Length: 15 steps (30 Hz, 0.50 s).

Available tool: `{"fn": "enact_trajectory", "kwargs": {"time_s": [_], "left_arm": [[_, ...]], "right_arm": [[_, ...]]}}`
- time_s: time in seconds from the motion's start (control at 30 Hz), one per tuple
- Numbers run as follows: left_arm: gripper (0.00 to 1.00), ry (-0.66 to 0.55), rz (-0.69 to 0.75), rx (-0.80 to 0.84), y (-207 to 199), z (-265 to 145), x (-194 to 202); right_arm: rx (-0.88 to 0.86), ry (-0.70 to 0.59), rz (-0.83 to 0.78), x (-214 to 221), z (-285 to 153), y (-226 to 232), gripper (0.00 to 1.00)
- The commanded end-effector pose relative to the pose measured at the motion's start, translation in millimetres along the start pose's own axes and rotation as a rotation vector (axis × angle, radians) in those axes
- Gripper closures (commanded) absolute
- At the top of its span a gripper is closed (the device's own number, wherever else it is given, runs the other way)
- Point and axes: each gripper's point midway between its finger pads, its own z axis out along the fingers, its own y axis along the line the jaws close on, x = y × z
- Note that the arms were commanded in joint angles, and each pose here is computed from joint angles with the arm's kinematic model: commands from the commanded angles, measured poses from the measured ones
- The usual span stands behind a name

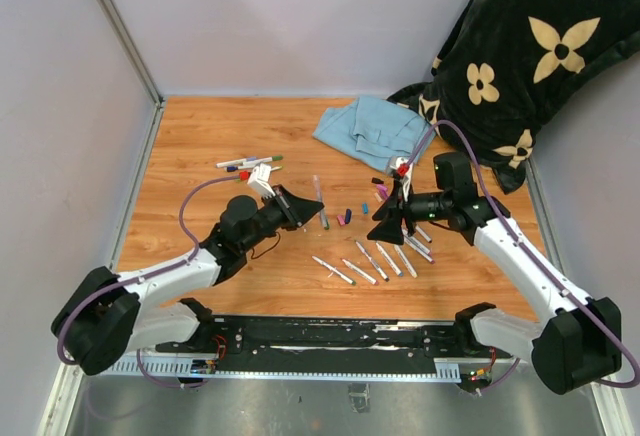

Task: Open the pen caps
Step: Pick up the pen from the center of the board.

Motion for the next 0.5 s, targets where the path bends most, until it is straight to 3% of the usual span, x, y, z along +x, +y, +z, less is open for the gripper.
{"fn": "enact_trajectory", "kwargs": {"time_s": [0.0,0.2,0.47], "left_arm": [[1.0,-0.101,0.003,0.123,-41.5,12.1,-24.1],[1.0,-0.111,0.005,0.177,-65.5,26.4,-14.0],[1.0,-0.093,-0.006,0.244,-92.0,44.2,10.8]], "right_arm": [[-0.037,-0.09,0.057,-17.4,-3.1,3.6,0.39],[-0.079,-0.135,0.103,-21.7,1.4,6.6,0.27],[0.006,-0.156,0.243,-22.5,7.1,-11.3,0.27]]}}
